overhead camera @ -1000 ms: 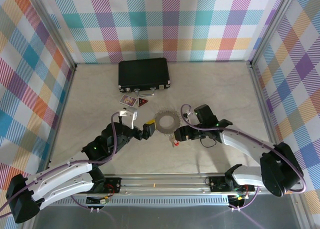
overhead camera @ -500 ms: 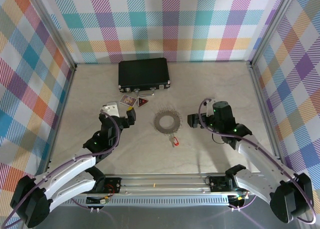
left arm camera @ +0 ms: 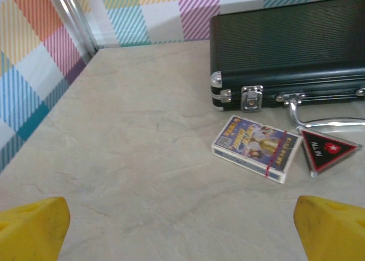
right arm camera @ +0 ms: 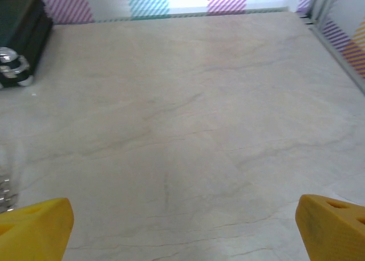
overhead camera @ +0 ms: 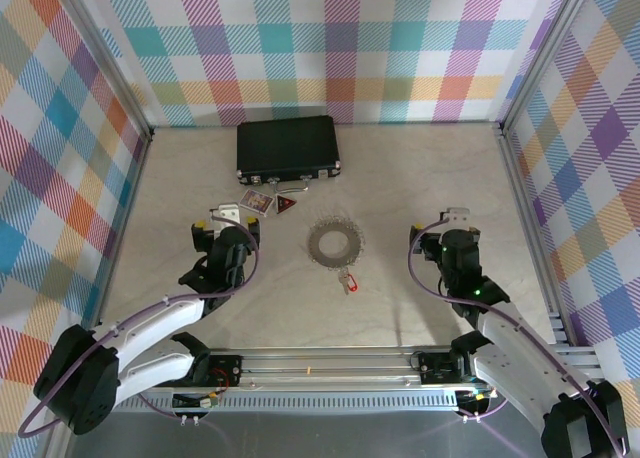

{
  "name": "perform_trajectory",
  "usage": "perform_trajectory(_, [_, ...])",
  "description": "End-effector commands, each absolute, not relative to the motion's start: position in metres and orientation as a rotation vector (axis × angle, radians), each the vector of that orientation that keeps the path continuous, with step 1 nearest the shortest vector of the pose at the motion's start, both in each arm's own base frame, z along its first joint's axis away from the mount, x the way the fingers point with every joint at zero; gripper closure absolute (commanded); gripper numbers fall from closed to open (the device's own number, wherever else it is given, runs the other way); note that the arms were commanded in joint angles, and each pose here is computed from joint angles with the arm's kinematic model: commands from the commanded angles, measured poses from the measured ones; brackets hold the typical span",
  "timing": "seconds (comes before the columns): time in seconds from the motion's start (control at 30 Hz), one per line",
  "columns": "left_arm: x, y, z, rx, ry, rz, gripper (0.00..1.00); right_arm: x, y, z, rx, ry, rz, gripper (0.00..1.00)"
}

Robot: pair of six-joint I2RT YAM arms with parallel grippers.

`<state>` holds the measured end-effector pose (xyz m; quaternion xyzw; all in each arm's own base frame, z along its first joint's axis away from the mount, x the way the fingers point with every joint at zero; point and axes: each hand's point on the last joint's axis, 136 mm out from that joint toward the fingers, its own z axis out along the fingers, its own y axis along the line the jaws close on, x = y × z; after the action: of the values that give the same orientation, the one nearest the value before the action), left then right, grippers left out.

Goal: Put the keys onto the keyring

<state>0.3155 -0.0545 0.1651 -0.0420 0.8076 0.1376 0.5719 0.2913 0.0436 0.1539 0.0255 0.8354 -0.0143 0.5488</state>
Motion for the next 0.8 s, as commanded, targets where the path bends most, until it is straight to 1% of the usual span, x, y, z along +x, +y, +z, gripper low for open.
perform_trajectory(0.0, [0.319,-0.035,0.168,-0.136,1.843,0.451,0.00,0.297,0.029,0.164,0.109,1.913,-0.109,0.01])
perform_trajectory(0.13, [0.321,-0.019,0.149,-0.194,1.863,0.470,0.00,0.297,0.018,0.149,0.124,1.939,-0.172,0.01])
perform_trajectory(0.23, [0.323,-0.013,0.146,-0.221,1.854,0.442,0.00,0.299,0.023,0.138,0.045,1.942,-0.176,0.01])
perform_trajectory(0.37, [0.328,-0.007,0.135,-0.242,1.860,0.451,0.00,0.301,0.021,0.120,0.050,1.968,-0.197,0.01])
perform_trajectory(0.53, [0.338,-0.007,0.129,-0.230,1.857,0.443,0.00,0.304,0.029,0.123,-0.004,1.933,-0.172,0.01])
perform_trajectory(0.77, [0.357,0.004,0.128,-0.271,1.830,0.418,0.00,0.322,0.028,0.124,-0.029,1.899,-0.246,0.01])
